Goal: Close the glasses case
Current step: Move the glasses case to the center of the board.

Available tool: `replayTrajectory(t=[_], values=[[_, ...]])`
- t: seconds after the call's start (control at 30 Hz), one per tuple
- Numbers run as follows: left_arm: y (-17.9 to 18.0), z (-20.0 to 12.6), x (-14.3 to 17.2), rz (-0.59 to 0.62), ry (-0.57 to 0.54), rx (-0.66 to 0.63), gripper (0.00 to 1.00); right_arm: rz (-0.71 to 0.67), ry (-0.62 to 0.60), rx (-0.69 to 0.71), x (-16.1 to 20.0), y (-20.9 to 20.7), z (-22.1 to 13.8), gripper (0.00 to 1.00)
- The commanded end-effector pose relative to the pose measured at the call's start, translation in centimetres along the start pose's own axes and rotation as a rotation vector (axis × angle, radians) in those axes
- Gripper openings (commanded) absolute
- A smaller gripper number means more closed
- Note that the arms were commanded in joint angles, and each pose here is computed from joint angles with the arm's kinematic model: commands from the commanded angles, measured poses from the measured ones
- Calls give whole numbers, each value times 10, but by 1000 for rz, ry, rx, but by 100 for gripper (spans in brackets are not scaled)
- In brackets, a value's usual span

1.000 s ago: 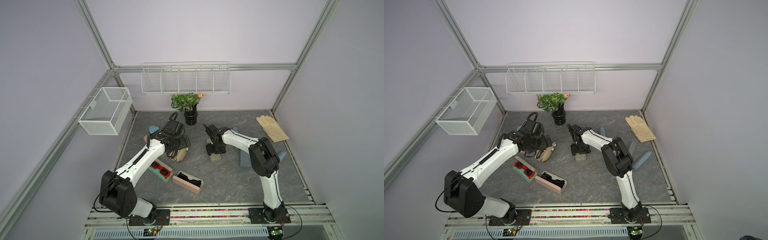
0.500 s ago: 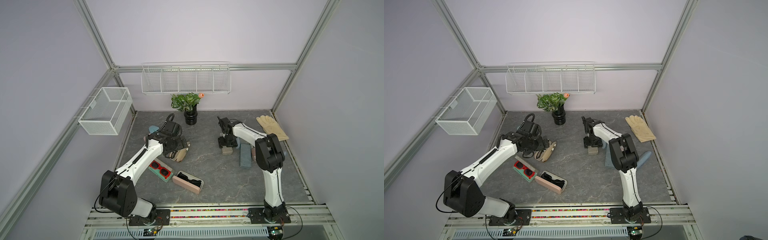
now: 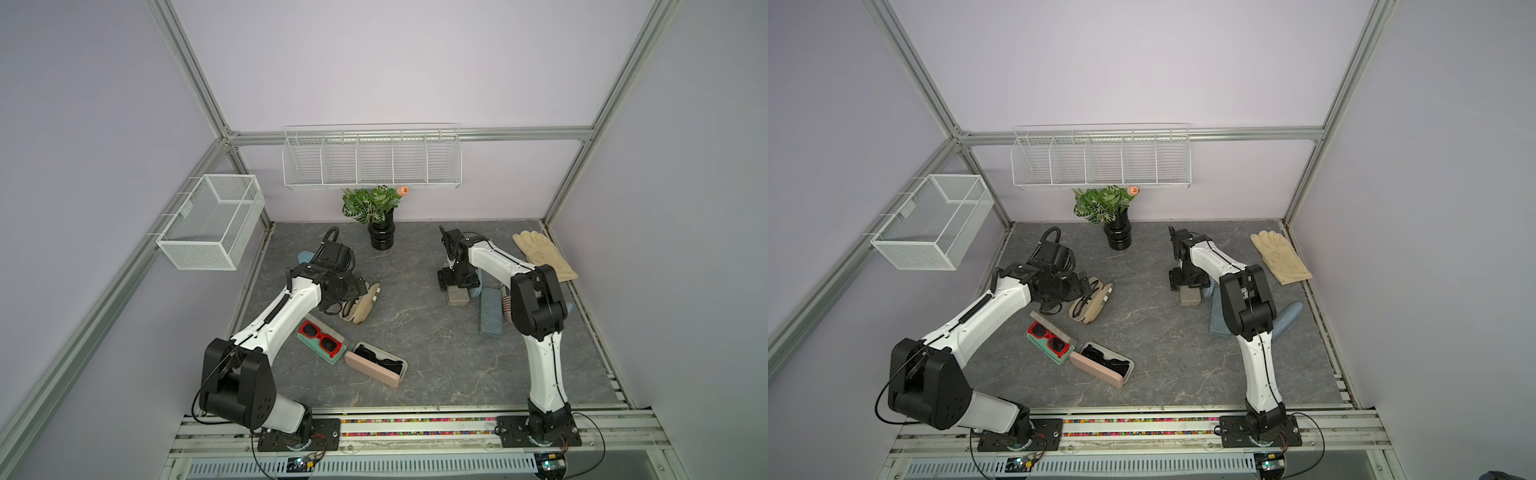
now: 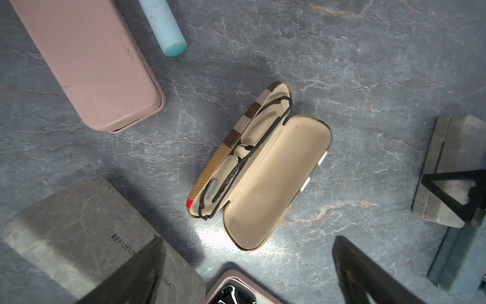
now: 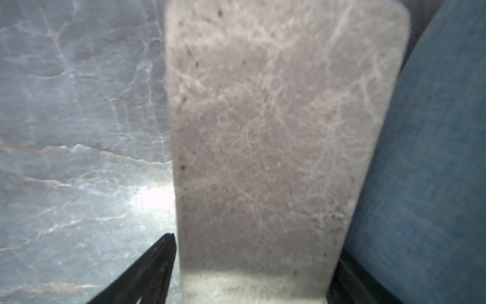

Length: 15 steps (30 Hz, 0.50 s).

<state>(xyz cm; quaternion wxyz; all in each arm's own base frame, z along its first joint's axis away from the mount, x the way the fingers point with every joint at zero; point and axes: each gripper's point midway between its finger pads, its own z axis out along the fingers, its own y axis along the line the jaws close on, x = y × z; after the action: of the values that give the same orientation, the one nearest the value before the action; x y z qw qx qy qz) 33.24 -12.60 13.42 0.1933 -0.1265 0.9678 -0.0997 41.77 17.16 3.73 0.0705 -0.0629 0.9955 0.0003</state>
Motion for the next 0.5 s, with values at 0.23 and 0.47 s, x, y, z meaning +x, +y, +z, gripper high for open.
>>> replayTrajectory(t=[0.23, 0.47], values=[[1, 41, -13, 63, 71, -86, 81, -88, -104, -59, 33, 29, -78, 86], [-4, 56, -19, 74, 92, -91, 60, -104, -96, -86, 61, 43, -75, 82]])
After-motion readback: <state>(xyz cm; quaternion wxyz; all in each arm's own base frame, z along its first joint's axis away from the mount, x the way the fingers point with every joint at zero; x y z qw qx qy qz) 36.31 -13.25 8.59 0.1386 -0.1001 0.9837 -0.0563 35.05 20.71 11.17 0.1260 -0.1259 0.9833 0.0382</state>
